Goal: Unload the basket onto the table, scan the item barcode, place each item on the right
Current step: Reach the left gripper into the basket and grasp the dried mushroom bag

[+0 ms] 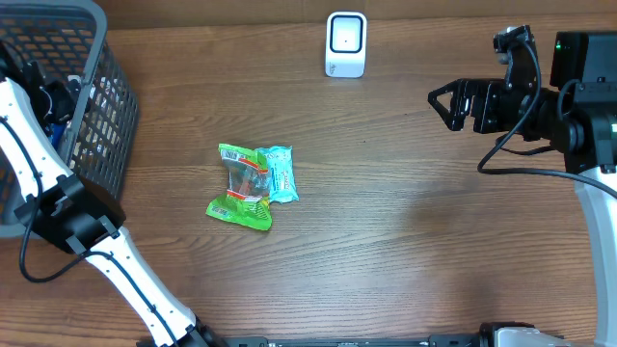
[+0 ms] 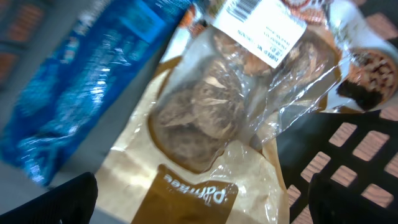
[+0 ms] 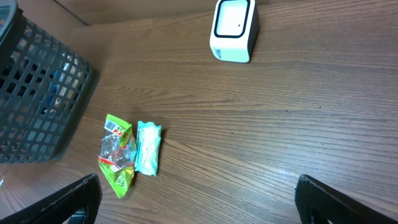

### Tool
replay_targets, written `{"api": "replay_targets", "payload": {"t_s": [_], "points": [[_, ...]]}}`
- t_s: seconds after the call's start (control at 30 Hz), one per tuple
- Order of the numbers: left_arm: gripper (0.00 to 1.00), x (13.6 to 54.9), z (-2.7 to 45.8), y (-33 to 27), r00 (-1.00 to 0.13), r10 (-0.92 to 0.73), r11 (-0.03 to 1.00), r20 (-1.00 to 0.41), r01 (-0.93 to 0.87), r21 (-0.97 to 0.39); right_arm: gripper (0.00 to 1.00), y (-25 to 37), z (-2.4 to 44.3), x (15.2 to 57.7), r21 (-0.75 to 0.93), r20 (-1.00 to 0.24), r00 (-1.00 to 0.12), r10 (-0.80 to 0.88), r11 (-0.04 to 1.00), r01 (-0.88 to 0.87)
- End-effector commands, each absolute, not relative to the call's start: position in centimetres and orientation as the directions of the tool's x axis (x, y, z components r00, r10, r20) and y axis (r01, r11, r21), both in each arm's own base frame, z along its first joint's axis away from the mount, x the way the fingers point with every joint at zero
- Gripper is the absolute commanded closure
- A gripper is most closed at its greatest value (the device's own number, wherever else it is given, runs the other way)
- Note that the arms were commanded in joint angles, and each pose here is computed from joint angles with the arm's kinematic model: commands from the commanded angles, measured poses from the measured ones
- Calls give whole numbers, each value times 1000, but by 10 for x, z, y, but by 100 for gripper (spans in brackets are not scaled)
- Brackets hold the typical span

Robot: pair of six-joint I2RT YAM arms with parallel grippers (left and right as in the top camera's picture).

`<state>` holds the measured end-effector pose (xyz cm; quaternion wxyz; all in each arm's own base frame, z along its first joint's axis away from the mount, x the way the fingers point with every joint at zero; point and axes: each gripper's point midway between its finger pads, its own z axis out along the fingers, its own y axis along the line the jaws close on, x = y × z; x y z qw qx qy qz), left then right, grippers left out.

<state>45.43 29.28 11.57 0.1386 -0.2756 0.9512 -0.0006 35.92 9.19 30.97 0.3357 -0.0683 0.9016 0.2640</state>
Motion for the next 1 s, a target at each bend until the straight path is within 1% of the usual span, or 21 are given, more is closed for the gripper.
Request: {"api": "replay_targets", "payload": {"t_s": [0.0,0.13,0.17,0.27,0.33,0.4,0.43,0.47,0.6,0.7,0.87,0.93,0.97], "points": [[1,460,80,284,-845,-494,869,-205,-481,-116,0,93,319,362,423,-661,-748,51,849,-316],[4,457,55,282,-852,-501,865,-153,-487,-121,0,93,318,362,424,-659,-751,51,849,-315],[7,456,47,282,-854,-502,864,-136,-488,-122,0,93,318,362,424,-659,-751,51,849,-315],[22,453,29,280,-852,-515,855,-97,-502,-126,0,93,316,363,425,-655,-754,50,849,-313],[35,452,22,279,-850,-521,851,-82,-510,-128,0,93,315,364,426,-653,-755,50,849,-312],[69,450,14,277,-850,-523,849,-63,-512,-129,0,93,315,364,427,-652,-757,51,849,-311],[93,450,14,277,-847,-528,846,-59,-518,-129,0,93,314,365,427,-650,-758,51,849,-310],[96,450,14,277,-841,-538,839,-57,-528,-129,0,93,314,365,427,-650,-758,50,849,-310],[96,448,14,276,-834,-550,831,-47,-541,-129,0,93,314,365,427,-650,-758,51,849,-310],[96,443,22,274,-808,-588,804,-29,-581,-129,0,93,314,365,427,-650,-758,51,849,-310],[96,423,61,269,-752,-660,746,6,-655,-119,0,93,314,365,427,-650,-758,50,849,-310],[96,423,81,269,-743,-669,738,-25,-660,-140,0,93,314,365,427,-650,-758,50,849,-310],[96,425,99,267,-732,-680,729,-54,-666,-159,0,93,314,365,428,-650,-758,51,849,-309]]}}
